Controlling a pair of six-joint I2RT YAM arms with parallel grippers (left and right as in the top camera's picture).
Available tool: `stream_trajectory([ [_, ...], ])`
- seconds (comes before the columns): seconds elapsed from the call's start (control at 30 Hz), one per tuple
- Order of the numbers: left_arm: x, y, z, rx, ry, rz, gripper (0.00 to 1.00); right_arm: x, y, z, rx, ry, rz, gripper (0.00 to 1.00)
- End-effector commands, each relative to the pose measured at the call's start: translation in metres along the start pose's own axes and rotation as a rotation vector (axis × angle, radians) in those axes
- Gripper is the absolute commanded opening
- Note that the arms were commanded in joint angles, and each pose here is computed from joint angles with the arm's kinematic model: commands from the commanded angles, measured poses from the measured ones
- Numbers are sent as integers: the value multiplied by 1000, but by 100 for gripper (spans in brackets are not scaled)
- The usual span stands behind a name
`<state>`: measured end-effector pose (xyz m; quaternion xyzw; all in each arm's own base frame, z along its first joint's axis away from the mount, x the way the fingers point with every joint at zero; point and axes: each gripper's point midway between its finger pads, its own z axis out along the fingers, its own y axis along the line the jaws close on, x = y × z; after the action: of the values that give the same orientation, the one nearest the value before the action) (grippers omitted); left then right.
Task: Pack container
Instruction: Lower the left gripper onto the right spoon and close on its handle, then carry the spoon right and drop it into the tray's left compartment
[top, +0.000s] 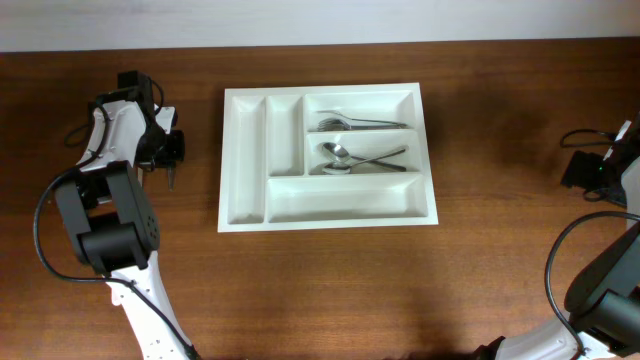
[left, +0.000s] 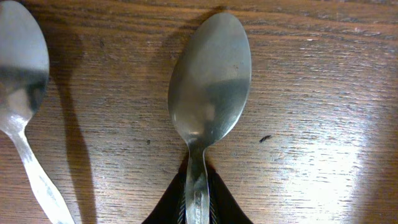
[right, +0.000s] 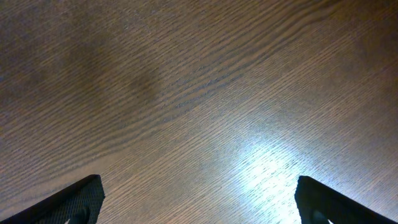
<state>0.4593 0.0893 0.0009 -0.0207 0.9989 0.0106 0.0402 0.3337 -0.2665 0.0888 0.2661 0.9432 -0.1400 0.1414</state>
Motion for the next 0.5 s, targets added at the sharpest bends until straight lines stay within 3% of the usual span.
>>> stream_trajectory([
  [0.0,-9,1,-1,0,-14,-2,4,1,1,-3,0,-4,-5,99],
  [0.47,-23,-8,-28,40,-44,6,5,1,1,-3,0,-4,-5,99],
])
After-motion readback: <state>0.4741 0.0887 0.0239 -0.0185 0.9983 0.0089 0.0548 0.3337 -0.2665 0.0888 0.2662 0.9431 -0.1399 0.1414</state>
